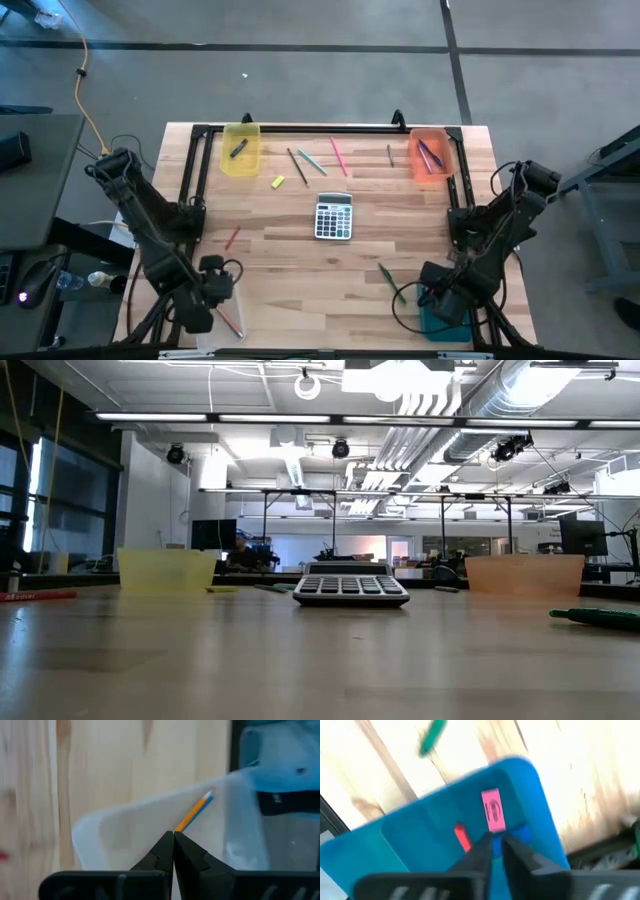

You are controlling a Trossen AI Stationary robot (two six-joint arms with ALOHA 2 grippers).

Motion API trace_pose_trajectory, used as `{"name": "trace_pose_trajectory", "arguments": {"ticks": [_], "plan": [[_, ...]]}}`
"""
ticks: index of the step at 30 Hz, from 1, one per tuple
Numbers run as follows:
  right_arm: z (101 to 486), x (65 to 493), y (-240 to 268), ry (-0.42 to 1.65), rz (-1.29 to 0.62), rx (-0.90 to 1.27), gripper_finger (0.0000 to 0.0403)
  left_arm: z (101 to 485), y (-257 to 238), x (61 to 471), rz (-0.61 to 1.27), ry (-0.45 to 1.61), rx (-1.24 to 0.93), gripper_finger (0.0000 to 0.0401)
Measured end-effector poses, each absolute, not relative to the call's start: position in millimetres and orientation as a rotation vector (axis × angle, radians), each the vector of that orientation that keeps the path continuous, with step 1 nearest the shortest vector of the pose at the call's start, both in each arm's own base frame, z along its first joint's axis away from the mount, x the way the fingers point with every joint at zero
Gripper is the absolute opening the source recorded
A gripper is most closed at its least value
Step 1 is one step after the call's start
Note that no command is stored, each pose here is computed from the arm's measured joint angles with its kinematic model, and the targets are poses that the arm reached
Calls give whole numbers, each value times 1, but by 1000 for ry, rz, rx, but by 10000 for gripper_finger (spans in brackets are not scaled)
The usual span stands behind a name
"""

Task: Sort crayons/erasers/pens/pencils in bins
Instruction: Put the gray crayon into the yellow bin

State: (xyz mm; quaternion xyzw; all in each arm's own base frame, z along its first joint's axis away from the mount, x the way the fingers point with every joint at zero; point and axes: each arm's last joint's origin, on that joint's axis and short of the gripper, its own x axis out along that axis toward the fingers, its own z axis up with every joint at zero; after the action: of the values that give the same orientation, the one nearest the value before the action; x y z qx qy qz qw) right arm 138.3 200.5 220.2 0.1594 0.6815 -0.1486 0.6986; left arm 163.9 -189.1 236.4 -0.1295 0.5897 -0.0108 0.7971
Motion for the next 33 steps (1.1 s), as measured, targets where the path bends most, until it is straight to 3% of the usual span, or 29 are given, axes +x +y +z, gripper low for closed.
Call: {"name": "trace_pose_trajectory", "arguments": {"ticks": [2,6,14,25,33], "plan": [[222,140,200,1487,-316,326,9,221,-191,156,44,1294,-281,0],[223,144,200,1434,-314,313,20,195,-194,152,138,1268,-257,0],[224,148,197,1356,-313,254,5,166,-190,165,250,1186,-101,0],[224,150,197,1315,-304,230,0,164,-172,188,315,1078,55,0],[224,152,196,1311,-285,208,0,177,-164,193,266,1197,47,0]]}}
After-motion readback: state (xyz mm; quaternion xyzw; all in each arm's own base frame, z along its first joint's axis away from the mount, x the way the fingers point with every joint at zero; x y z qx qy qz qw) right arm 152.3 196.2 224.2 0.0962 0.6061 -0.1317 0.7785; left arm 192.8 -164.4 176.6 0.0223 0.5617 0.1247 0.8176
